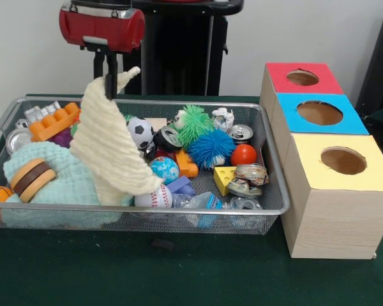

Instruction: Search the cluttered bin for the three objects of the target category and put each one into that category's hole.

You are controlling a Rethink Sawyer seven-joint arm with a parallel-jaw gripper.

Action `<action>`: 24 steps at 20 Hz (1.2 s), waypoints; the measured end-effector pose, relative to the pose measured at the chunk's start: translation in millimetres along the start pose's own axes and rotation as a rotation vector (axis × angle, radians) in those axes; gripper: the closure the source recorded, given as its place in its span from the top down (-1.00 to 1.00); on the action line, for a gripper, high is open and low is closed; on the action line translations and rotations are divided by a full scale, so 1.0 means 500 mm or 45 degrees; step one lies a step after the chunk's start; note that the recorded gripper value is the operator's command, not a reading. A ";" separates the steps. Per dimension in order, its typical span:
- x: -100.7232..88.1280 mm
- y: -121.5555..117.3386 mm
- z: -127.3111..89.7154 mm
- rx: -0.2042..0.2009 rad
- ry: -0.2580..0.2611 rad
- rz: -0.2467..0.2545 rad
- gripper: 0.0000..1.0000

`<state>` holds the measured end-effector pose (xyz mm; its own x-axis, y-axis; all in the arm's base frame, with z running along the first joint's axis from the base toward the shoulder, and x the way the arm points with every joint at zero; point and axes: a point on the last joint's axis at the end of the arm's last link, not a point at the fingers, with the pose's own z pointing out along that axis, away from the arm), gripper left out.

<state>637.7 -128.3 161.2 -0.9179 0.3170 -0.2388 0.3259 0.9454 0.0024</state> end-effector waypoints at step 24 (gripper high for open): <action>0.196 0.236 -0.014 -0.040 0.060 -0.272 -1.00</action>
<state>584.7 14.6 145.0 -0.9751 0.1115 -0.1915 0.1161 0.9931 -0.0134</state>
